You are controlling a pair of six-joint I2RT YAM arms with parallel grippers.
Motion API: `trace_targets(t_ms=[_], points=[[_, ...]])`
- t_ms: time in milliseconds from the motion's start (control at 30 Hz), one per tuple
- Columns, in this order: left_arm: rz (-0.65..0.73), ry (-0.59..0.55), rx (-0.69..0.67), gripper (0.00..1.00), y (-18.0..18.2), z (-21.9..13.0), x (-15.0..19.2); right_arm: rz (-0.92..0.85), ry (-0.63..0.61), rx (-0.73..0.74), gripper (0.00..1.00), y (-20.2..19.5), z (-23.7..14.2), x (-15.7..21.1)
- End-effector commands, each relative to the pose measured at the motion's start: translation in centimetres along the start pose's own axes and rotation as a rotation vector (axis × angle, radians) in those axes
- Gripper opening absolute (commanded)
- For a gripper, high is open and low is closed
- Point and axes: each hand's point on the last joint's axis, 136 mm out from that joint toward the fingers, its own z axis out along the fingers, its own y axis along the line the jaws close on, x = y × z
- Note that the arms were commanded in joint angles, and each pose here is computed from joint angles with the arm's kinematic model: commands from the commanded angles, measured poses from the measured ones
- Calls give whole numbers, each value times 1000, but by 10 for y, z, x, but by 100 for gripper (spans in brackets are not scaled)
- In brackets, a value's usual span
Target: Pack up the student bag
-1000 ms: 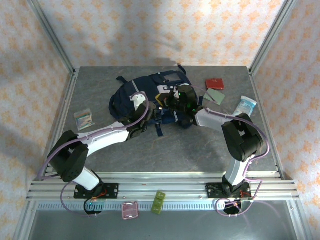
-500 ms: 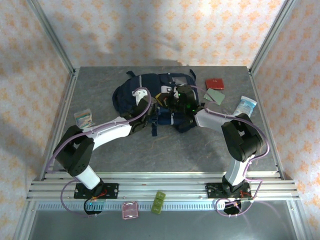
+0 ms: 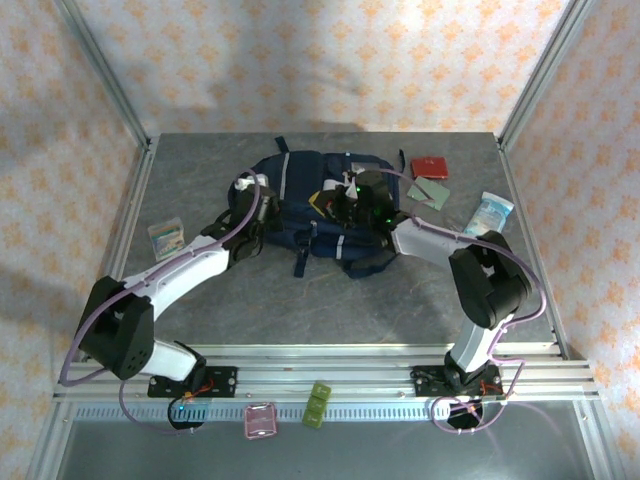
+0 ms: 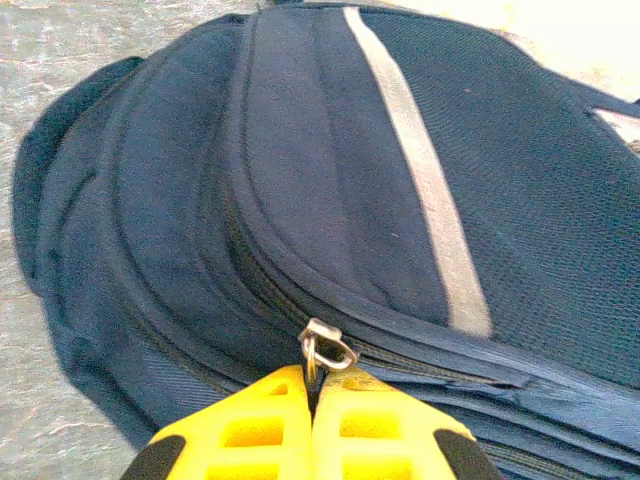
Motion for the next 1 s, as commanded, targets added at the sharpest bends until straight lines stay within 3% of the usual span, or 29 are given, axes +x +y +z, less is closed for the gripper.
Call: trace_targets(t_ms=[0, 200, 500, 567, 600, 700, 967], points=[[85, 84, -122, 0, 41, 0, 16, -133, 6, -143, 0, 51, -21, 5], [107, 85, -22, 0, 27, -1, 14, -154, 22, -135, 0, 49, -22, 8], [183, 151, -4, 0, 24, 3, 23, -246, 63, -62, 0, 45, -17, 5], [180, 141, 48, 22, 15, 2, 23, -238, 73, -63, 0, 42, -17, 7], [178, 129, 86, 25, 9, 1, 22, -233, 74, -63, 0, 41, -17, 7], [173, 100, 139, 31, -1, 0, 17, -224, 77, -78, 0, 41, -17, 9], [212, 139, 119, 38, -2, 16, 22, -219, 73, -104, 0, 50, -19, 9]])
